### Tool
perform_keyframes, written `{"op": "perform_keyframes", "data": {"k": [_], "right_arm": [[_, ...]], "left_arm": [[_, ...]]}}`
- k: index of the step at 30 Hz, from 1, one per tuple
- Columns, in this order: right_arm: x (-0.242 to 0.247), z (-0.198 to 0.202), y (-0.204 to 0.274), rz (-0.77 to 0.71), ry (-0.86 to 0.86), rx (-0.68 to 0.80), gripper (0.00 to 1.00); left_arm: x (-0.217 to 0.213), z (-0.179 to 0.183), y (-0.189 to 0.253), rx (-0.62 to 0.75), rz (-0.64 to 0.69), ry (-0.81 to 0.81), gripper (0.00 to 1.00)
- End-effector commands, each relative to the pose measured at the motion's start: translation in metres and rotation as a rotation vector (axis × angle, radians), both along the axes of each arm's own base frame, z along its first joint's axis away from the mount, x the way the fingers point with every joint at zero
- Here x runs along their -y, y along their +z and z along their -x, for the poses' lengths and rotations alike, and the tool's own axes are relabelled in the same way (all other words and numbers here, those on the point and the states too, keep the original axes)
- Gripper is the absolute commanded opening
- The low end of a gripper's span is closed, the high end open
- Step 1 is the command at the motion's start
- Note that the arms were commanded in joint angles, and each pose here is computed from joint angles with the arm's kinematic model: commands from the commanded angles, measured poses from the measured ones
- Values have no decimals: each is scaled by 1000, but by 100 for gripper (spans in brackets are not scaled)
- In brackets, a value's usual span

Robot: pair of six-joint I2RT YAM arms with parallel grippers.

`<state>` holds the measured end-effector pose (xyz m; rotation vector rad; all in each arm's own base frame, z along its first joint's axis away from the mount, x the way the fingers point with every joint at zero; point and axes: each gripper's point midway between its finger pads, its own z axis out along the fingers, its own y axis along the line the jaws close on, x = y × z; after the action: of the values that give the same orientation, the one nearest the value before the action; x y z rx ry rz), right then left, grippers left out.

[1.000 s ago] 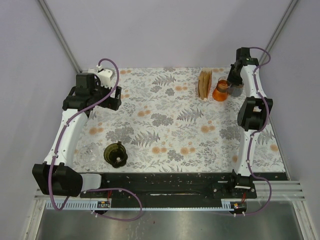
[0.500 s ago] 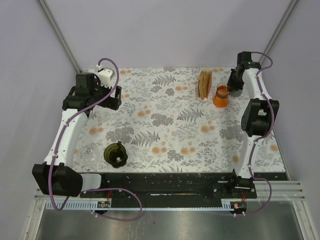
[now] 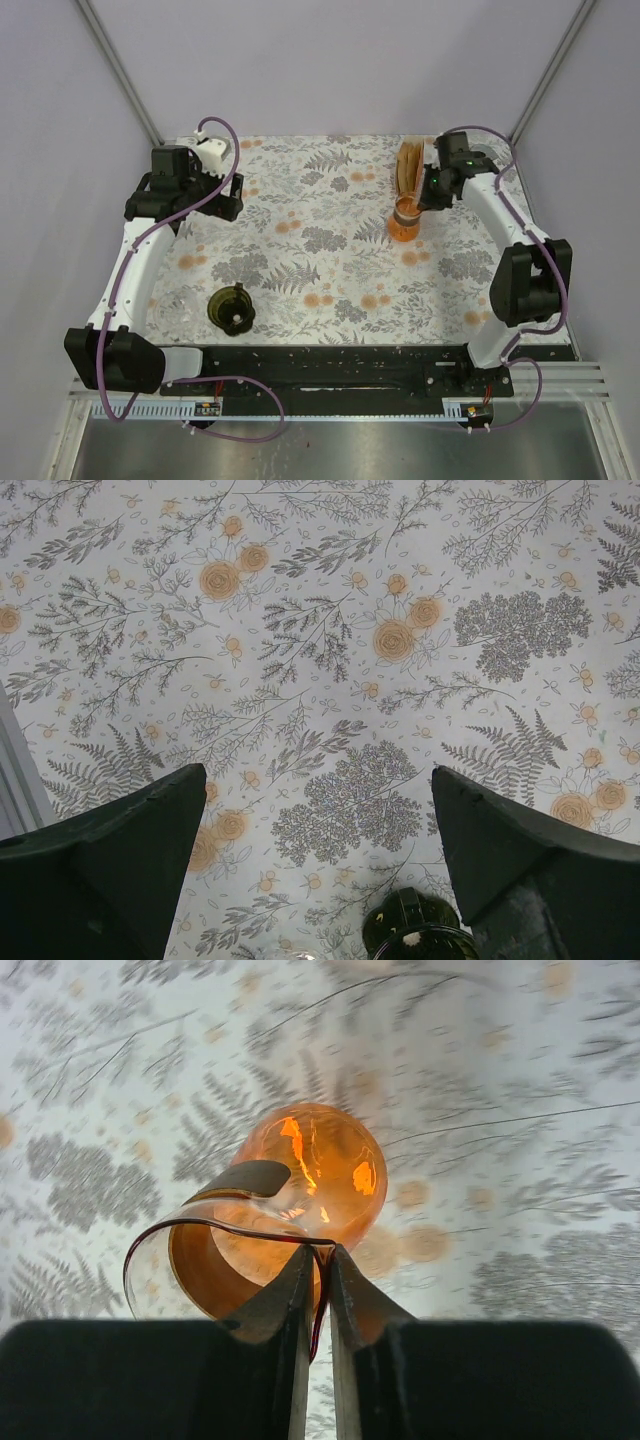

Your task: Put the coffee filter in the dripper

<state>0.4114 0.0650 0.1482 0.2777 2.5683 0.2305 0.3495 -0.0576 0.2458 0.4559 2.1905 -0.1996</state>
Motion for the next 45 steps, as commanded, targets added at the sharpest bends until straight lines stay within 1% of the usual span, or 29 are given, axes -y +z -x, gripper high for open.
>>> {"op": "perform_keyframes", "data": {"k": [1, 7, 13, 16, 19, 24, 28, 30, 31, 33, 35, 37, 39, 43, 45], "right_arm": [[-70, 2, 32, -106, 85, 148, 0], [-141, 2, 34, -134, 152, 201, 0], [-185, 6, 16, -152, 202, 158, 0], [-187, 5, 12, -93, 203, 147, 0], [-189, 5, 10, -80, 210, 133, 0], [-186, 10, -9, -31, 215, 79, 0], [-193, 16, -21, -28, 241, 41, 1], [-196, 17, -19, -23, 250, 45, 7], [-197, 17, -19, -22, 252, 44, 13], [-200, 18, -14, -22, 260, 52, 30], [-201, 19, -7, -30, 264, 64, 37], [-201, 19, 2, -34, 271, 80, 41], [-199, 20, 11, -29, 285, 95, 42], [-195, 23, 37, -12, 329, 133, 49], [-195, 26, 51, -16, 359, 156, 51]], "left_arm": [[1, 1, 14, 49, -7, -36, 99], [1, 4, 12, 47, -14, -45, 99], [-4, 5, 9, 45, -41, -39, 99], [-4, 6, 7, 38, -47, -44, 99], [-4, 7, 4, 35, -51, -55, 99], [-3, 8, -3, 15, -55, -65, 99], [-4, 11, -1, 18, -66, -74, 99], [-5, 14, -2, 19, -79, -84, 99], [-5, 15, -4, 13, -85, -89, 99], [-5, 19, -7, 3, -90, -100, 99], [-4, 25, -10, -15, -92, -121, 99], [-3, 32, -17, -42, -100, -147, 99], [-4, 41, -25, -76, -126, -182, 99], [-13, 59, -42, -146, -207, -249, 99], [-18, 69, -50, -184, -252, -297, 99]]}}
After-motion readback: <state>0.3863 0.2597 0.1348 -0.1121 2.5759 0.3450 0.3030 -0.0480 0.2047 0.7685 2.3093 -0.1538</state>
